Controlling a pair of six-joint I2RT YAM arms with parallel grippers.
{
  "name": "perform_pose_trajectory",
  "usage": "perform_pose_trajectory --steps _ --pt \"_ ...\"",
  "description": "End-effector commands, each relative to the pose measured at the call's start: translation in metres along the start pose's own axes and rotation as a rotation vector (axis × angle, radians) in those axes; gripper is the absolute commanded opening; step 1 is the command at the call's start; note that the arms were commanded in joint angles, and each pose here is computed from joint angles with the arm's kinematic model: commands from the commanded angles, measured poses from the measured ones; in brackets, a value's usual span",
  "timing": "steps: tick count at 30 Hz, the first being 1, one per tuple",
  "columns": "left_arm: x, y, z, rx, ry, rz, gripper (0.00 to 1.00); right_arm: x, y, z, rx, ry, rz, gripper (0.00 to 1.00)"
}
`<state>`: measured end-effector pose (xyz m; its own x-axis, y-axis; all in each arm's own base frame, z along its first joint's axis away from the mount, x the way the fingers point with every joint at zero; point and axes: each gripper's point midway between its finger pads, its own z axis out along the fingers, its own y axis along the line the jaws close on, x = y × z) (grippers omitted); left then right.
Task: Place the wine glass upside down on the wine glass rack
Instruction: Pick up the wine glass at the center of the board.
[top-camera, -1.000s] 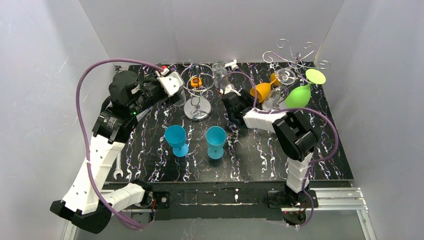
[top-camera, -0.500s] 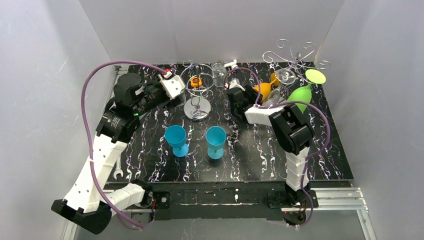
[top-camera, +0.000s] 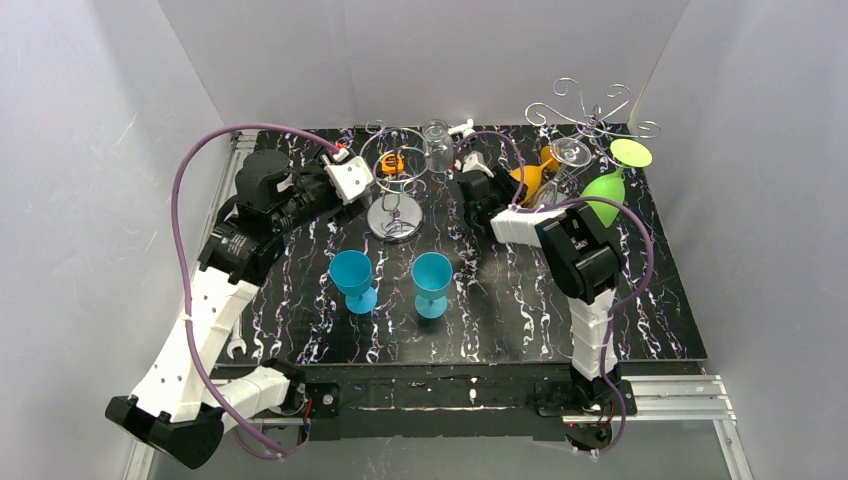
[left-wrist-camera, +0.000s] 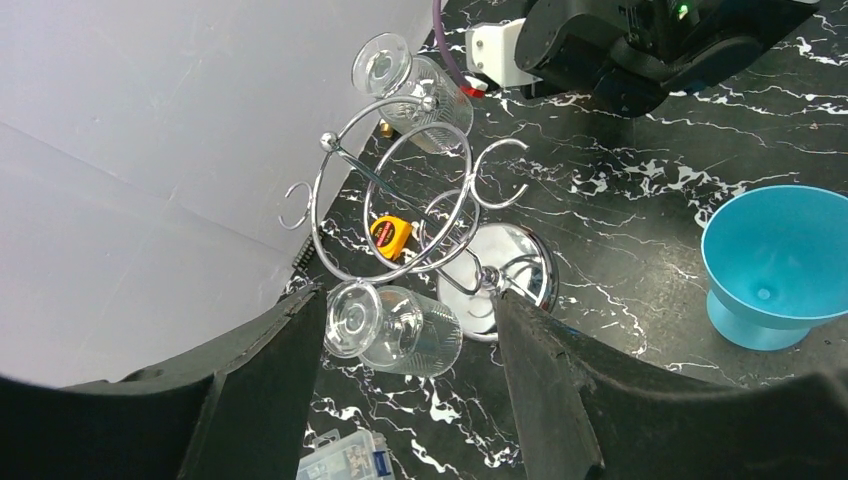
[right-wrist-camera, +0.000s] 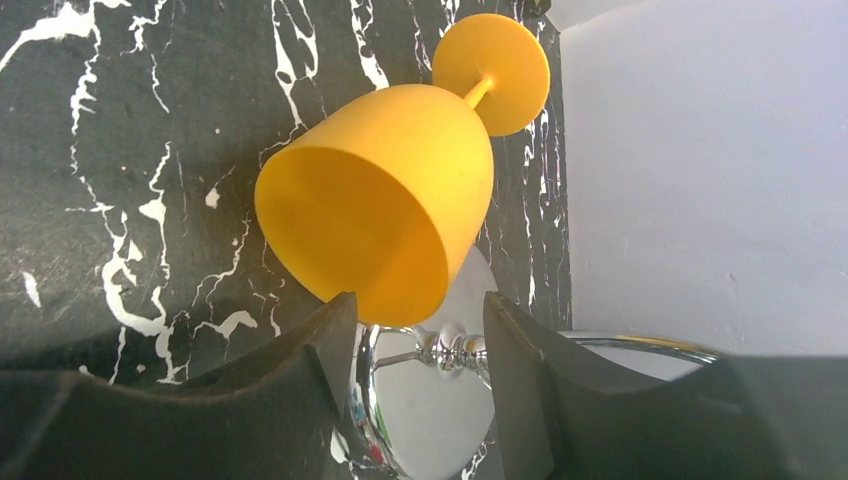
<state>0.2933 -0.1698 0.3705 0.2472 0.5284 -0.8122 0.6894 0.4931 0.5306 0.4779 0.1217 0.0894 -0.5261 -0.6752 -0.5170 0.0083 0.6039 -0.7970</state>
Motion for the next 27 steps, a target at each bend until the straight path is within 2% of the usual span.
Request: perform_pose_trajectory --steps 1,10,17,23,27 --pt "-0.001 -0.002 -0.001 0.011 -0.016 -0.003 0.62 -0.017 -0.029 0.002 0.066 -0.039 0.114 0.57" --pt "0.001 -0.002 0.000 0.016 -0.006 -0.004 0.62 -0.017 -0.023 0.016 0.059 -0.022 0.116 0.56" --pt "0.005 -0.005 0.002 0.024 0.000 -0.013 0.62 -0.020 -0.025 0.023 0.071 -0.022 0.132 0.49" --pt "0.005 -0.003 0.001 0.018 0.002 -0.009 0.62 -0.020 -0.018 0.029 0.078 -0.011 0.130 0.36" --pt "0.006 -0.003 0.000 0.014 0.005 -0.010 0.62 -0.021 -0.021 0.027 0.103 -0.012 0.152 0.21"
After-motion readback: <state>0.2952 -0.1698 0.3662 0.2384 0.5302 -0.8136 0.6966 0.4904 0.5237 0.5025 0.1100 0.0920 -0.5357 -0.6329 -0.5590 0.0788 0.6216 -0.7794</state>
